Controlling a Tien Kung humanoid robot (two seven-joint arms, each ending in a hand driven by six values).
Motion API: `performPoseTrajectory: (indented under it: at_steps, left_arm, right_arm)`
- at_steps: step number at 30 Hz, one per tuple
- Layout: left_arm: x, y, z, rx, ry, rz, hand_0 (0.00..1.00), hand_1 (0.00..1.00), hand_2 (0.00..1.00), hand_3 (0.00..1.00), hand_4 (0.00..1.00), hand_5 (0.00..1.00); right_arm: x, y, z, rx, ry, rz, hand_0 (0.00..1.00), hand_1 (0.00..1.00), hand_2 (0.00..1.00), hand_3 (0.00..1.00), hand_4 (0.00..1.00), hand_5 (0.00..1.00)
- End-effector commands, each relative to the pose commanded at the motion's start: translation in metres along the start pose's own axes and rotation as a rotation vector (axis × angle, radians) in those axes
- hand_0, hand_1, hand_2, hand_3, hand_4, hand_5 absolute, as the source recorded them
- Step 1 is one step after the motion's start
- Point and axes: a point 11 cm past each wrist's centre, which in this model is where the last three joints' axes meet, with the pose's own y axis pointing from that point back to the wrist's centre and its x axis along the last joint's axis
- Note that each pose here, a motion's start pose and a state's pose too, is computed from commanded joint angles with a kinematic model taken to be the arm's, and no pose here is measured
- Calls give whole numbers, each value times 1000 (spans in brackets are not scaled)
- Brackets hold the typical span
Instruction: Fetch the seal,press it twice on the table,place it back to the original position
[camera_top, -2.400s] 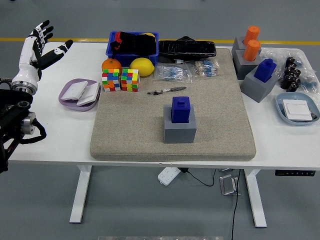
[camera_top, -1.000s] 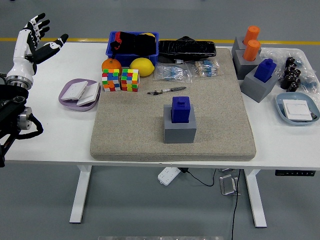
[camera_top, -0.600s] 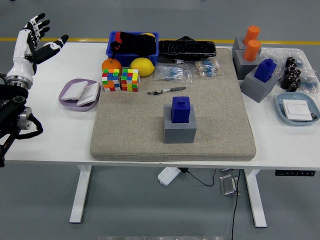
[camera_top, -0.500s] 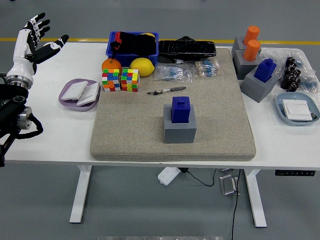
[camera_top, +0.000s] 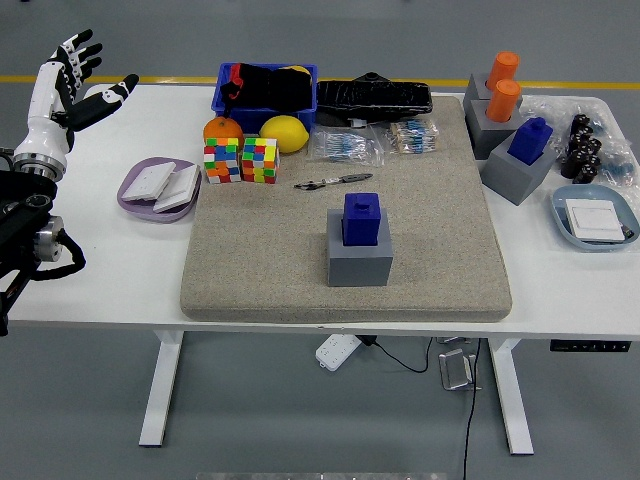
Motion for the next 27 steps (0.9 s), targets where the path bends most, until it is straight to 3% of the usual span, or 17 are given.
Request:
performPoseTrajectory:
  at_steps: [27]
  left_arm:
    - [-2,1,0,-1,-9,-10,907,862,864,892,844,155]
  right_arm:
    - [1,0,0,-2,12,3,884,746,733,744,840,535]
